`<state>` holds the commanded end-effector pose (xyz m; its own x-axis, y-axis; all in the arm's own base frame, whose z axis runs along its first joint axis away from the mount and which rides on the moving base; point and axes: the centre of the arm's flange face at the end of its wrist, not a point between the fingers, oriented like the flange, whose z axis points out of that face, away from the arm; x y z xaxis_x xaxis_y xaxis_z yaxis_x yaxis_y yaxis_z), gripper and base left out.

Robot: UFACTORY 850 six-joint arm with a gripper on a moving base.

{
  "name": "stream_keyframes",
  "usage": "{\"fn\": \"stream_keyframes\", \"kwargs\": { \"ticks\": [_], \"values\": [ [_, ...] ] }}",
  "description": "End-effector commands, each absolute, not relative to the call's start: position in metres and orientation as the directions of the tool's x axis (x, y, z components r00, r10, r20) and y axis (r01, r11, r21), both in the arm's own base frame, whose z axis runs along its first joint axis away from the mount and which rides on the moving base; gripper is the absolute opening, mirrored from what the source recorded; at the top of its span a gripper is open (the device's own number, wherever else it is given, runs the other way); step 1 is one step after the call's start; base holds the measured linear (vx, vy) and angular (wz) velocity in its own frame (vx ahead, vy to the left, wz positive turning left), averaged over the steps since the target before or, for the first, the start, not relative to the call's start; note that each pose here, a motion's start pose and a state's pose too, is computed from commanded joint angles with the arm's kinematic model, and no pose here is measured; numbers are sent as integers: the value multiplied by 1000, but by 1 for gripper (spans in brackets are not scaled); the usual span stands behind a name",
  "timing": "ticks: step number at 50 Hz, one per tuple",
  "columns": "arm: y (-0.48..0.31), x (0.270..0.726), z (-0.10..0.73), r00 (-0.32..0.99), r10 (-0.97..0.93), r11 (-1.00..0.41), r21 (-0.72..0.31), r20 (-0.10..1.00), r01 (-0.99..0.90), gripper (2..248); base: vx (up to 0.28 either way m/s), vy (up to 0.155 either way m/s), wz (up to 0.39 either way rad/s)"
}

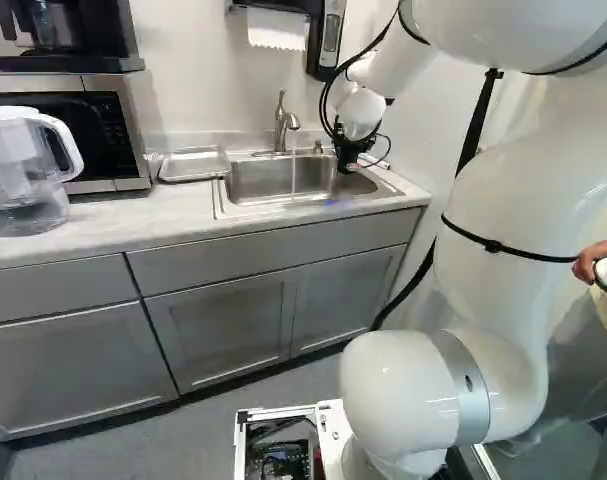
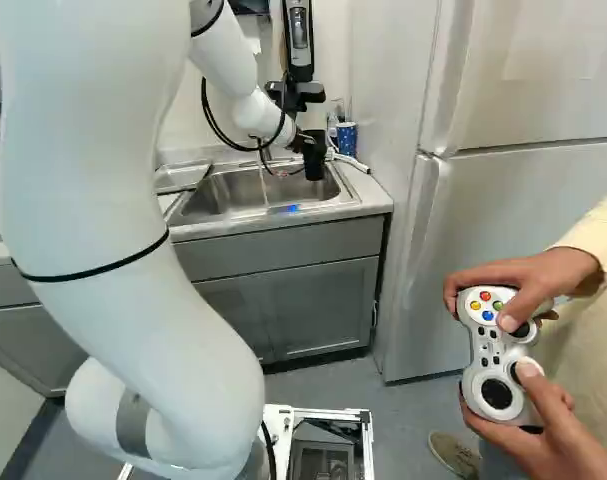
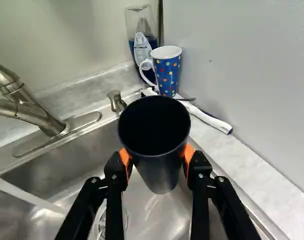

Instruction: Rinse the cup and place it in the tray

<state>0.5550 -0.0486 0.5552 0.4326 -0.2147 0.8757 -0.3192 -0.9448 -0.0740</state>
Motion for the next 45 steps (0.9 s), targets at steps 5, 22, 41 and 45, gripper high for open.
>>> {"fn": "stream_keyframes", "kwargs": {
  "ticks": [5,22,41,45],
  "values": [
    [-46,555,555,439,-215,-947,-76,872,-311,121,0,0,0],
    [-33,553,551,489,-219,-960,-98,844,-261,121,0,0,0],
    [-21,550,544,574,-221,-973,-136,788,-188,121,0,0,0],
    [-16,549,543,593,-215,-976,-144,776,-166,121,0,0,0]
  ]
}}
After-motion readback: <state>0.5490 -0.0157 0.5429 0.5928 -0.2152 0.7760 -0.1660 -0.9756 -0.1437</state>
